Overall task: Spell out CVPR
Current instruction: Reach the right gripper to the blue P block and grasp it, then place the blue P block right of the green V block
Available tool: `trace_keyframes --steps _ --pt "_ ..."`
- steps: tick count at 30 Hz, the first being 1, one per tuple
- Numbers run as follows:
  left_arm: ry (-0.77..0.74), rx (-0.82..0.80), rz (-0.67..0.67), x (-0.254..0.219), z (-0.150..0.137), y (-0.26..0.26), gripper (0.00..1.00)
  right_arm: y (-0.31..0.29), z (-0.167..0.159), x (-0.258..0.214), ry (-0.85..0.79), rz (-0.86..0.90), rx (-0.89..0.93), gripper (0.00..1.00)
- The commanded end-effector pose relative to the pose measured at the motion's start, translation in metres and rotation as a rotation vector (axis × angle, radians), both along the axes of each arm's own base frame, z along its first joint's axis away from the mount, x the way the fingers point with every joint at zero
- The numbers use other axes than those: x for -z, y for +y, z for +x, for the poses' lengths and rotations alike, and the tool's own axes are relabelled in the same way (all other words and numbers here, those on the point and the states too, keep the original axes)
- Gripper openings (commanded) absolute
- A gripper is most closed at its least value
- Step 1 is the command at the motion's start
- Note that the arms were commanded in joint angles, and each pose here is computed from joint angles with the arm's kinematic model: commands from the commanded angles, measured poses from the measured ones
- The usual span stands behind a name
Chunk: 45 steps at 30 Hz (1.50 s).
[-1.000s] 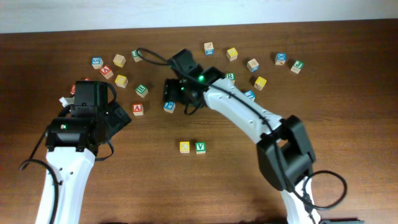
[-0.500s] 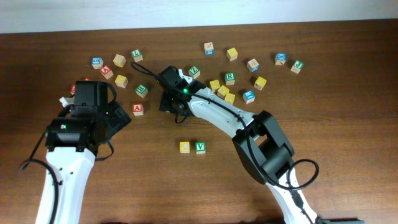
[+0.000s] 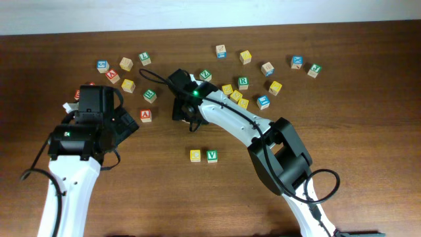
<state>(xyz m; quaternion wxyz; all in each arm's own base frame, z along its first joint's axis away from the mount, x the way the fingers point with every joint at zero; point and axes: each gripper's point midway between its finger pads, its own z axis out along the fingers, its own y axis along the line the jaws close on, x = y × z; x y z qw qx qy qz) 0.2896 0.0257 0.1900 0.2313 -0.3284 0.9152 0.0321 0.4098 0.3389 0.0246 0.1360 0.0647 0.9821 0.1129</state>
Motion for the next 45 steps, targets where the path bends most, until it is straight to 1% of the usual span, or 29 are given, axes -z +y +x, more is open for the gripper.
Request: trace_keyframes --steps 1,3,4,6,7,8,10,12,13,17,19,22,24,28,29,31,33,36,38,45 --pt "-0.001 0.007 0.001 -0.001 0.0 0.001 0.99 0.004 0.006 -0.008 -0.023 0.022 -0.007 0.67" --pt "-0.001 0.007 0.001 -0.001 0.001 0.001 0.99 0.006 0.004 0.0 -0.012 0.014 -0.008 0.65" --pt "-0.001 0.007 0.001 -0.001 0.0 0.001 0.99 0.005 0.003 0.005 -0.005 0.008 -0.008 0.63" --pt "-0.001 0.007 0.001 -0.001 0.0 0.001 0.99 0.003 0.001 0.015 0.019 -0.003 0.009 0.52" --pt "-0.001 0.007 0.001 -0.001 0.001 0.001 0.99 0.003 0.0 0.017 0.023 -0.003 0.015 0.49" --pt "-0.001 0.007 0.001 -0.001 0.001 0.001 0.99 0.004 0.001 0.017 0.019 -0.001 0.015 0.49" --pt "-0.001 0.007 0.001 -0.001 0.001 0.001 0.99 0.003 0.002 0.016 0.016 -0.004 0.018 0.42" --pt "-0.001 0.007 0.001 -0.001 0.0 0.001 0.99 -0.003 0.003 0.017 0.005 -0.032 0.024 0.38" --pt "-0.001 0.007 0.001 -0.001 0.001 0.001 0.99 -0.004 0.004 0.017 0.001 -0.039 0.024 0.34" --pt "-0.001 0.007 0.001 -0.001 0.0 0.001 0.99 -0.004 0.006 0.015 -0.026 -0.071 -0.077 0.32" --pt "-0.001 0.007 0.001 -0.001 0.0 0.001 0.99 -0.008 0.006 0.012 -0.029 -0.084 -0.072 0.28" --pt "-0.001 0.007 0.001 -0.001 0.0 0.001 0.99 -0.02 0.01 -0.015 -0.08 -0.128 -0.048 0.28" --pt "-0.001 0.007 0.001 -0.001 0.0 0.001 0.99 -0.024 0.009 -0.039 -0.116 -0.134 -0.085 0.28" --pt "-0.001 0.007 0.001 -0.001 0.001 0.001 0.99 -0.064 -0.001 -0.109 -0.151 -0.16 -0.062 0.28" --pt "-0.001 0.007 0.001 -0.001 0.0 0.001 0.99 -0.077 -0.005 -0.126 -0.153 -0.169 -0.066 0.28" --pt "-0.001 0.007 0.001 -0.001 0.0 0.001 0.99 -0.12 -0.024 -0.164 -0.131 -0.204 -0.063 0.28" --pt "-0.001 0.007 0.001 -0.001 0.001 0.001 0.99 -0.146 -0.044 -0.182 -0.096 -0.232 -0.063 0.28" --pt "-0.001 0.007 0.001 -0.001 0.0 0.001 0.99 -0.173 -0.072 -0.188 -0.004 -0.283 -0.059 0.28" --pt "-0.001 0.007 0.001 -0.001 0.0 0.001 0.99 -0.18 -0.082 -0.182 0.044 -0.309 -0.063 0.27" --pt "-0.001 0.007 0.001 -0.001 0.0 0.001 0.99 -0.201 -0.096 -0.144 0.178 -0.328 -0.034 0.27"
